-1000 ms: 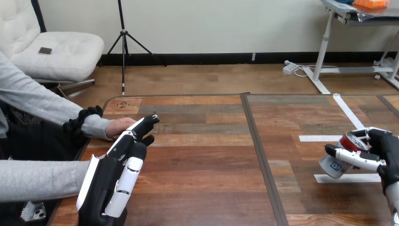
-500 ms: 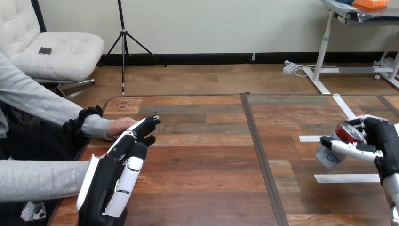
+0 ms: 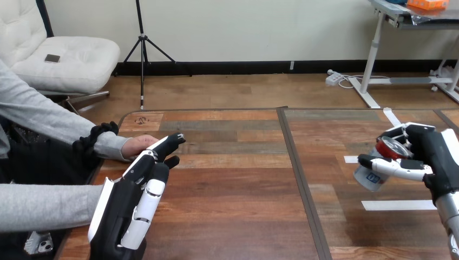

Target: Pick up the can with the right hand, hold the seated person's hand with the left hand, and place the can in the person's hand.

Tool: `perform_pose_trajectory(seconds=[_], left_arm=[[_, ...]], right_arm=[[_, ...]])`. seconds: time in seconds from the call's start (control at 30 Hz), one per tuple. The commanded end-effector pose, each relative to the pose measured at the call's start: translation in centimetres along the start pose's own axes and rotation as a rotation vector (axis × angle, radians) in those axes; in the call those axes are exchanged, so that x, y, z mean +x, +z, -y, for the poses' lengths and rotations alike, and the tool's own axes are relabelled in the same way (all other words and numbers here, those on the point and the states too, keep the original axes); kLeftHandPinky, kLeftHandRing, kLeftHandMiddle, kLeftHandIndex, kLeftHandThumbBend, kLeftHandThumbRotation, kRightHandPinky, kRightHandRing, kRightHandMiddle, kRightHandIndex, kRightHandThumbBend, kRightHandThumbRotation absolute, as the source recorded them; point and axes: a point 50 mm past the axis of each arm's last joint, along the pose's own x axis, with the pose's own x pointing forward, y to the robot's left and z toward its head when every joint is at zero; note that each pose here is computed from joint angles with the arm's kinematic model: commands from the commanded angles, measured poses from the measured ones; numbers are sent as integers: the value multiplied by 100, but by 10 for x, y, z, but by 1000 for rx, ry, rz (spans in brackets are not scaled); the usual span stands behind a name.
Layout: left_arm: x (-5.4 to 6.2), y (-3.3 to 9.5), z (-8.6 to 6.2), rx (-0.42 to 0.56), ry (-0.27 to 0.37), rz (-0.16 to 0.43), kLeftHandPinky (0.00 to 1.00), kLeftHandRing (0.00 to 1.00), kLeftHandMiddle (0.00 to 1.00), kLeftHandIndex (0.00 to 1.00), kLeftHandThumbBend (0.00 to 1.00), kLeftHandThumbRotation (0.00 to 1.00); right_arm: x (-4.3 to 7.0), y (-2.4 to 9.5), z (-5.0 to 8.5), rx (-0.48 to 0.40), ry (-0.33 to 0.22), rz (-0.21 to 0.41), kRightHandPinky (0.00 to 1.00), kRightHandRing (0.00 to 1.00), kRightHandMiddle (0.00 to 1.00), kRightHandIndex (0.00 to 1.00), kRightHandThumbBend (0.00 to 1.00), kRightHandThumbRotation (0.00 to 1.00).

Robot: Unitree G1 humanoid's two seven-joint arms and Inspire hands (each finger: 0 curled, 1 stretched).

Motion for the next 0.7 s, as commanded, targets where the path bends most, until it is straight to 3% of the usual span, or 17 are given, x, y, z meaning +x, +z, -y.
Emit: perform_pose_trajectory(seconds=[0.0,0.43,0.67], left_arm=[[16,14,-3,39,-1,109,85,90,87,77,36,84],[18,15,-11,85,10,151,80,87,84,76,30,82],[21,14,-19,140,10,185,69,79,79,73,30,80]], right_arm=[[17,34,14,-38,-22,167,13,18,31,44,80,0],[18,41,13,-84,53,218,28,32,40,44,79,0],[18,44,12,-96,76,235,32,36,41,44,79,0]])
